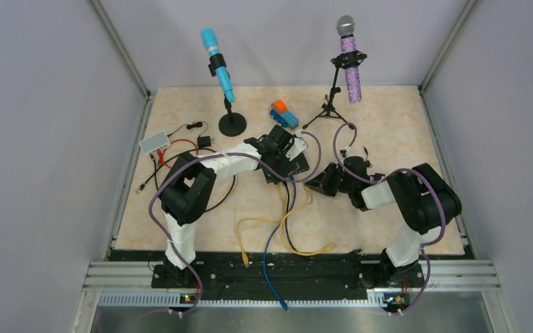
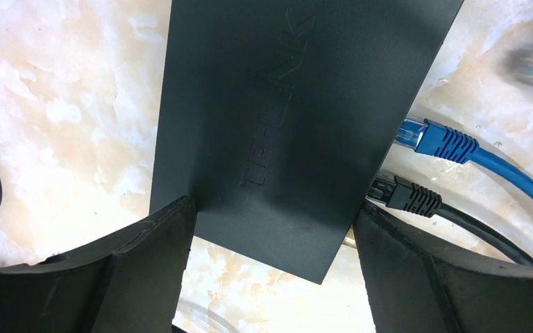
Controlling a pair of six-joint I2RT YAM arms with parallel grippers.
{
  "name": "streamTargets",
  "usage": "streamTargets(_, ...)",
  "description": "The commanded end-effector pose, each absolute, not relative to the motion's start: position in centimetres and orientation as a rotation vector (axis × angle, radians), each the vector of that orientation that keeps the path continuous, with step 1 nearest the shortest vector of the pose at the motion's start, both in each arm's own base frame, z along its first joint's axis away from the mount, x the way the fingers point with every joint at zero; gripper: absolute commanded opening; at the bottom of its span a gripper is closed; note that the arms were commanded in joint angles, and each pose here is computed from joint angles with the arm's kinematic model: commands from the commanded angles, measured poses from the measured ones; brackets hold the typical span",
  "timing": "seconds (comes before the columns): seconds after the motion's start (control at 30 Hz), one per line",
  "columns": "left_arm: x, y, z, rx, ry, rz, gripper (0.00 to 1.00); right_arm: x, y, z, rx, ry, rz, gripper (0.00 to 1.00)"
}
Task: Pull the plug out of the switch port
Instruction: Pull the connector from the switch port, then place the connector at the center of the board.
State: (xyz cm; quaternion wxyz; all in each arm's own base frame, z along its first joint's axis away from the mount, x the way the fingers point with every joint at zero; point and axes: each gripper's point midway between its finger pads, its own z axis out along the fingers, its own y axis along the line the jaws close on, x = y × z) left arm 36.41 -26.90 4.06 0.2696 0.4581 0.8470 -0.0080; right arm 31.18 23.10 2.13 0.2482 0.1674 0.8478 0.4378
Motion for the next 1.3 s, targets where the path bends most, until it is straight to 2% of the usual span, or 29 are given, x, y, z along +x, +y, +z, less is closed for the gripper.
streamTargets(0.0,36.3,-26.5,5.0,1.154,2.284,-0.061,0.88,30.2,21.4,4.2,0.392,2.266,1.11,0.0)
streamTargets(0.3,37.4,-27.5,11.1,0.851,2.139,-0.213,0.99,29.2,17.3,11.7,0.39,2.064,0.963,0.0)
streamTargets(0.77,36.6,-27.0,18.2,0.659,1.972,-0.346,0.99,25.0,1.7,28.6,0.581,1.614,0.266,0.0)
streamTargets(1.0,36.2,-26.7,19.1,0.649,1.963,-0.355,0.99,23.3,-3.6,32.8,0.644,1.604,-0.087,0.0)
streamTargets(1.13,35.7,-26.7,19.0,0.661,1.973,-0.364,0.99,23.7,-4.0,34.6,0.549,1.663,-0.202,0.0)
streamTargets(1.27,35.5,-26.7,18.9,0.666,1.971,-0.374,0.99,25.8,-2.4,33.2,0.4,1.806,-0.221,0.0)
